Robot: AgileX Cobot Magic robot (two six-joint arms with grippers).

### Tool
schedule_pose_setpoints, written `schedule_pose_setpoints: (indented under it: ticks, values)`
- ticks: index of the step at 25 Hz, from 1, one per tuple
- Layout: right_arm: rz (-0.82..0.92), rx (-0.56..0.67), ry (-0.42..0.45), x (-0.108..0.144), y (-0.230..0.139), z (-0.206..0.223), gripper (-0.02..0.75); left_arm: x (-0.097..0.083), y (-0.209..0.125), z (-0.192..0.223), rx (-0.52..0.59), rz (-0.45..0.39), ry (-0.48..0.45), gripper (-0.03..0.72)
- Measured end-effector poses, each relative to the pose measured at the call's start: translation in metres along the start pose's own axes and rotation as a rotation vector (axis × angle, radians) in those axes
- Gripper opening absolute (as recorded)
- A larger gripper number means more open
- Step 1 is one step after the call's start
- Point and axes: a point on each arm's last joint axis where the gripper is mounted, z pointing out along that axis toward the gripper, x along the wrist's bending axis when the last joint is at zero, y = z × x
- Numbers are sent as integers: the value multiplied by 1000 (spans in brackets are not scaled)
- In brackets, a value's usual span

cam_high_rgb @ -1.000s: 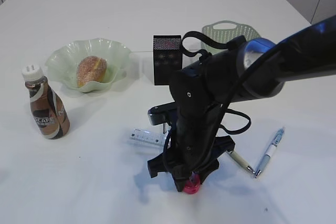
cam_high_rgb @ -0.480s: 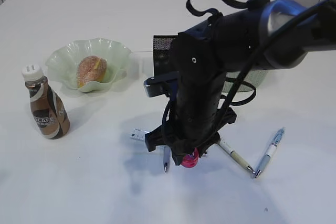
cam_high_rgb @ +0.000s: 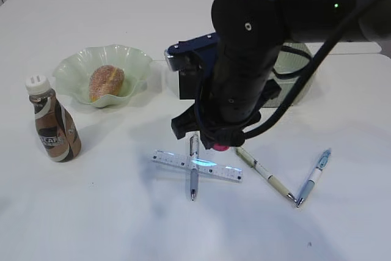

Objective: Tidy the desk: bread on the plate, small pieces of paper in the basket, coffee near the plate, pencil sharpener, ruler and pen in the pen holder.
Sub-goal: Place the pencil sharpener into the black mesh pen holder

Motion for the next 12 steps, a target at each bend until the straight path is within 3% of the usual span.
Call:
schedule_pose_setpoints:
  ticks: [5,8,10,12]
  values:
    - [-21,-79,-26,-2,16,-15,309,0,0,0,0,0,0,342]
    - [-42,-211,-36,-3,36,-34,309,0,0,0,0,0,0,342]
    - [-43,-224,-36,-3,38,-36,309,0,0,0,0,0,0,342]
    - [-50,-344,-42,-4,53,-49,309,0,0,0,0,0,0,341]
